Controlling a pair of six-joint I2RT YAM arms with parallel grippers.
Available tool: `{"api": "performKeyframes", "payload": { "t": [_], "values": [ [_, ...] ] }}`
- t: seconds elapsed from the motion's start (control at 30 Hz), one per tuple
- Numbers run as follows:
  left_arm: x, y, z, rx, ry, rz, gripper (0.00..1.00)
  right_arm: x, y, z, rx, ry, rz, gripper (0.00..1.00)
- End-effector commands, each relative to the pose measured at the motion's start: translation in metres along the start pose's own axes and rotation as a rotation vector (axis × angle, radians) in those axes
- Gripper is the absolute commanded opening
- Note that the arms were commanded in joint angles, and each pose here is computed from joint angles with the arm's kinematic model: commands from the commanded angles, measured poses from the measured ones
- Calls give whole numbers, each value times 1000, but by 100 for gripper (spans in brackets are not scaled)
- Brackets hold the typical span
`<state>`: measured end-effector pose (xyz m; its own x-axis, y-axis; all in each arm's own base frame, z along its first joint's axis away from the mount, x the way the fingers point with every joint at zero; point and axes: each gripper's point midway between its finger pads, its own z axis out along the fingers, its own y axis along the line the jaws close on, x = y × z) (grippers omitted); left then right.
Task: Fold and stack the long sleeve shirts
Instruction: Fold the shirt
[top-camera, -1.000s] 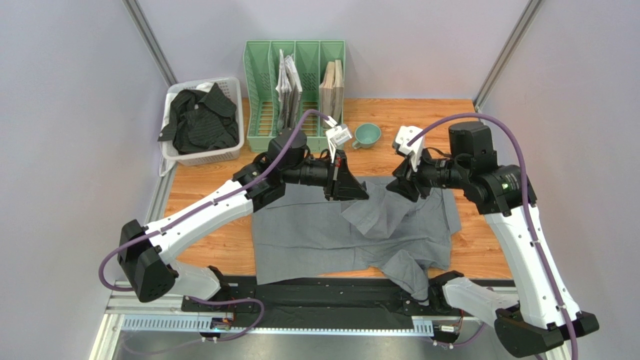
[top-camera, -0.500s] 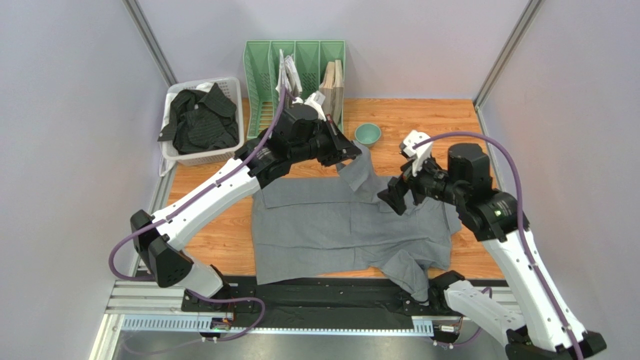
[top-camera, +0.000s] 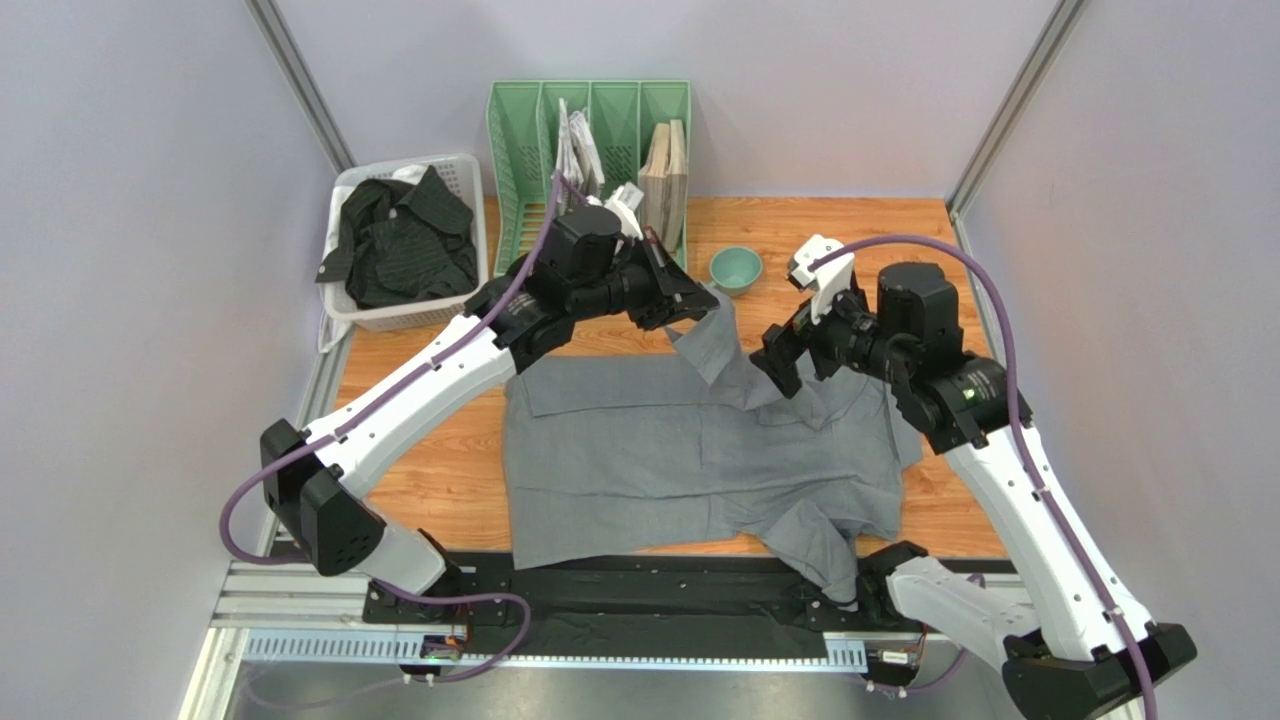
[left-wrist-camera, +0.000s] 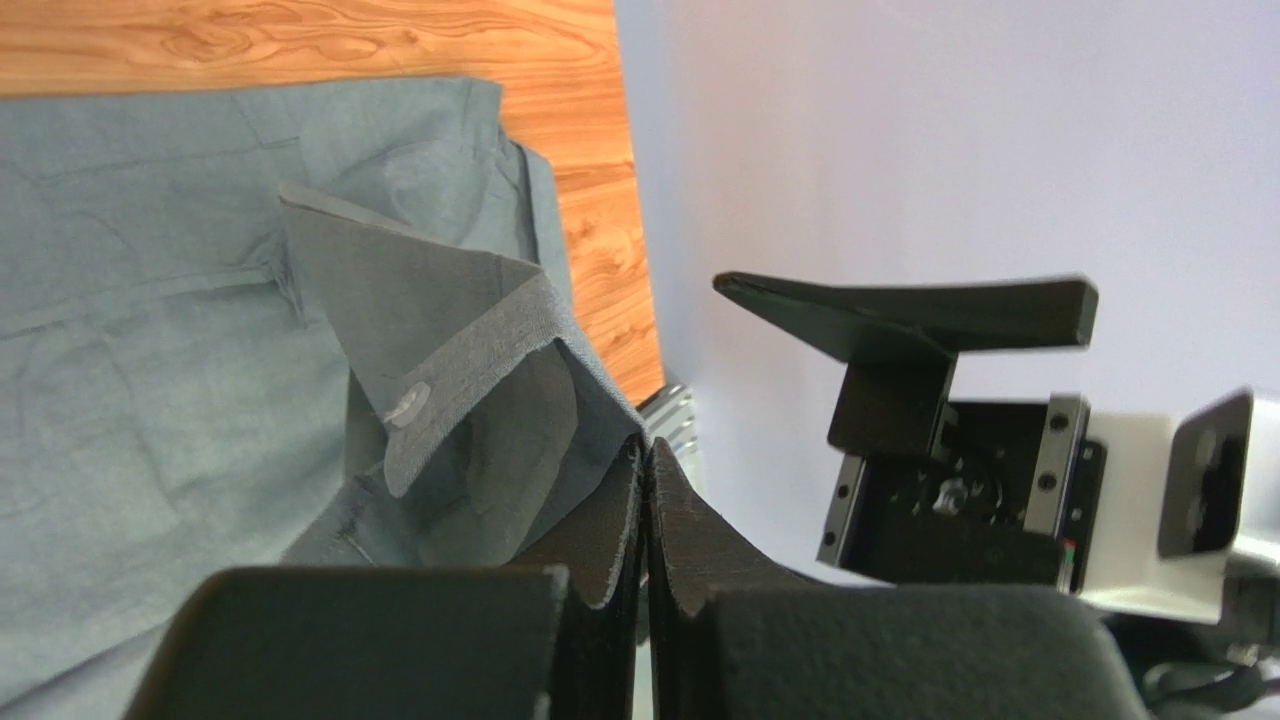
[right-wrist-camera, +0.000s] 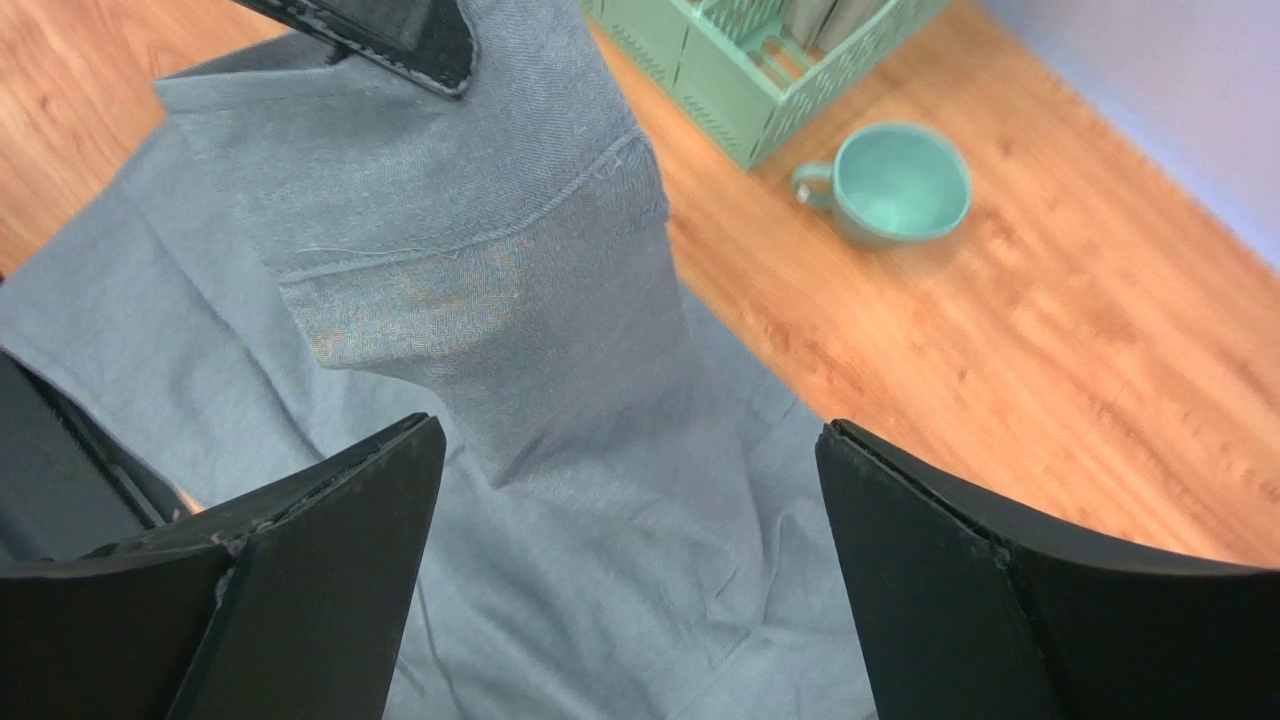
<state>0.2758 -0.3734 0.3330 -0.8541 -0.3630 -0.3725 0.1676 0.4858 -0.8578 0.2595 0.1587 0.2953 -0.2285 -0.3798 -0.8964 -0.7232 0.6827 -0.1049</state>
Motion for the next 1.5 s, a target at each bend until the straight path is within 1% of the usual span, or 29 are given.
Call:
{"api": "performKeyframes", "payload": {
  "t": [0.0, 0.03, 0.07, 0.13, 0.37, 0.4, 0.47, 0.5, 0.53, 0.6, 0.67, 0.8, 0.9, 0.93, 0.97, 1.03, 1.07, 1.1, 1.13, 1.17, 1.2, 1.23, 1.27, 1.3, 1.33, 1.37, 1.4, 1.43, 1.47],
  "values": [
    [-11, -4, -15, -35, -51, -123, 0, -34, -5, -11, 56, -190, -33, 100],
    [-12, -2, -16, -51, -59, -155, 0, -42, -1, -16, 57, -245, -34, 100],
    [-12, -1, -15, -65, -63, -196, 0, -34, 2, -9, 61, -245, -15, 100],
    [-16, 4, -15, -99, -86, -228, 0, -46, 13, -5, 45, -303, -46, 100],
    [-16, 6, -14, -116, -89, -349, 0, -45, 32, 30, 48, -291, -50, 100],
    [-14, 5, -14, -118, -81, -364, 0, -45, 47, 35, 25, -302, -75, 100],
    [-15, 5, -13, -114, -73, -412, 0, -41, 47, 40, 80, -303, -98, 100],
    [-14, 5, -14, -118, -67, -429, 0, -46, 55, 42, 72, -334, -122, 100],
    [-15, 6, -14, -118, -70, -439, 0, -36, 58, 47, 77, -320, -131, 100],
    [-15, 7, -15, -128, -68, -478, 0, -38, 64, 52, 93, -343, -157, 100],
    [-13, 10, -16, -141, -62, -509, 0, -29, 60, 58, 154, -321, -189, 100],
    [-12, 10, -19, -152, -56, -543, 0, -32, 47, 66, 263, -355, -223, 100],
    [-10, 13, -21, -166, -49, -559, 0, -25, 34, 69, 328, -329, -259, 100],
    [-9, 14, -21, -170, -46, -564, 0, -23, 31, 70, 341, -318, -256, 97],
    [-7, 15, -20, -173, -41, -569, 0, -22, 26, 71, 351, -308, -243, 86],
    [-6, 18, -20, -186, -40, -574, 0, -24, 14, 69, 369, -289, -212, 71],
    [-6, 19, -18, -189, -42, -572, 0, -26, 11, 68, 365, -291, -190, 45],
    [-7, 19, -19, -189, -45, -569, 0, -27, 5, 65, 371, -277, -178, 26],
    [-7, 19, -19, -186, -46, -558, 0, -30, 5, 63, 353, -280, -166, 10],
    [-9, 18, -20, -179, -58, -543, 0, -35, 6, 55, 338, -295, -156, 0],
    [-11, 20, -20, -172, -64, -522, 4, -33, 7, 51, 306, -273, -163, 0],
    [-14, 22, -21, -161, -72, -468, 10, -36, 24, 48, 188, -292, -186, 0],
    [-20, 15, -25, -120, -87, -435, 36, -35, 23, 35, 163, -298, -186, 0],
    [-21, 22, -25, -110, -88, -398, 58, -39, 30, 27, 105, -313, -201, 0],
    [-36, 26, -30, -71, -115, -241, 70, -38, 45, 21, 0, -320, -218, 0],
    [-47, 15, -39, -5, -139, -139, 76, -37, 47, 14, -27, -321, -217, 0],
    [-54, 21, -46, -14, -159, -63, 82, -28, 44, 5, -45, -296, -215, 0],
    [-69, 34, -55, -30, -194, 114, 84, -31, 55, -3, -117, -310, -221, 0],
    [-76, 17, -72, 45, -227, 242, 89, -20, 54, -7, -140, -272, -207, 0]
  ]
}}
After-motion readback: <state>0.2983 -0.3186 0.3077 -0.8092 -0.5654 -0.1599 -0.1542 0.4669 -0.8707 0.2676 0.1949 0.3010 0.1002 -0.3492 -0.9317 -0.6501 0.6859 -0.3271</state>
